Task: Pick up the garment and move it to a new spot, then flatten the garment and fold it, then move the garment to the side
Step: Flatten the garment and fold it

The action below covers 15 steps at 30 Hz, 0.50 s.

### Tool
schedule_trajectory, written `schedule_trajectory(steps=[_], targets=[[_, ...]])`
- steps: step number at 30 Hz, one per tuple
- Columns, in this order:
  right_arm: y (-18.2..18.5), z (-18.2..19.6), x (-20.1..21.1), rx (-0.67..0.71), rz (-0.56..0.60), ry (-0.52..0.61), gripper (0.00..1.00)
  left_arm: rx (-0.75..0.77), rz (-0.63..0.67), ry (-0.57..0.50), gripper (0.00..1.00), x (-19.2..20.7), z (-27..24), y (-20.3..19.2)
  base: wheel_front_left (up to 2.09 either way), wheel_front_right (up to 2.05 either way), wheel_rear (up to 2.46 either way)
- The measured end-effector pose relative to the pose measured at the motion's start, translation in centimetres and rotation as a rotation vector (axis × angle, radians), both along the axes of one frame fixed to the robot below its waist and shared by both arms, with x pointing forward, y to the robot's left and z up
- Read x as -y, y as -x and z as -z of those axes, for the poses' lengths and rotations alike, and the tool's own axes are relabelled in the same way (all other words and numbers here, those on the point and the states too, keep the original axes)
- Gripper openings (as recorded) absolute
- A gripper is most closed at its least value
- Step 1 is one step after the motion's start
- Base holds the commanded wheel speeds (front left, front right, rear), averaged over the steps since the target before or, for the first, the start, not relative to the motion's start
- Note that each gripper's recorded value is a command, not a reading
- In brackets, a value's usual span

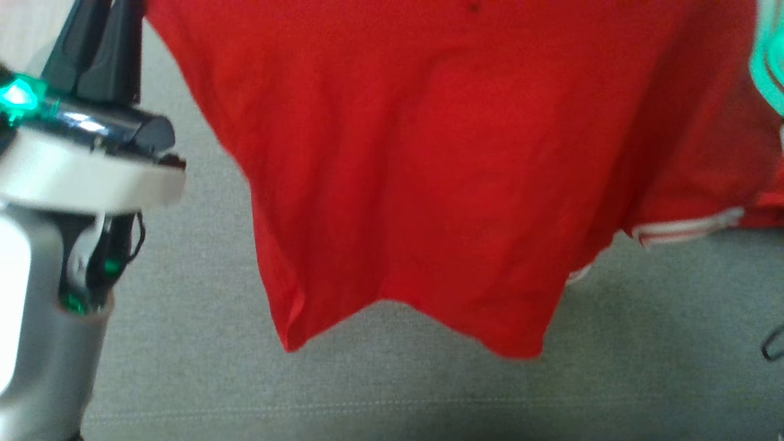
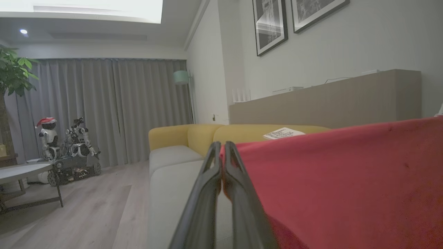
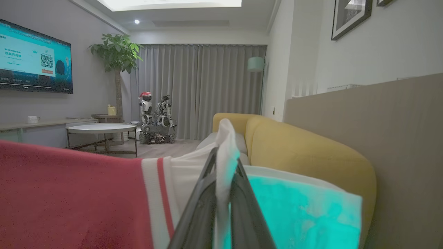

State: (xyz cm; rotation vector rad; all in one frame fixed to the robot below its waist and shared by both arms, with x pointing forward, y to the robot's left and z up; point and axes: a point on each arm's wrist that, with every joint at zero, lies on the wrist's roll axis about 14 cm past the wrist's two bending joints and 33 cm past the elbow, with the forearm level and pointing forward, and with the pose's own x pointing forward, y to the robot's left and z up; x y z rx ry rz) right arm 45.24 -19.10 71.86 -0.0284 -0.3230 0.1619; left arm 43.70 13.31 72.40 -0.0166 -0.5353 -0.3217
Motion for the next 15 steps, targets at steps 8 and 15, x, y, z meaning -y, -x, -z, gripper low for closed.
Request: schedule_trajectory(steps=[8,15], targets=[[-7.4,1.1,-2.2,-0.074,-0.079,-0.041,0.00,-0.053,0.018,0.002,0.00,0.4,1.7,-7.5,0.00,0.00,0.00],[-14.6,-1.3,-4.3,-0.011,-0.112,-0.099,0.00,-0.039,-0.011,0.024,0.00,0.1,1.5,-15.0,0.00,0.00,0.00]])
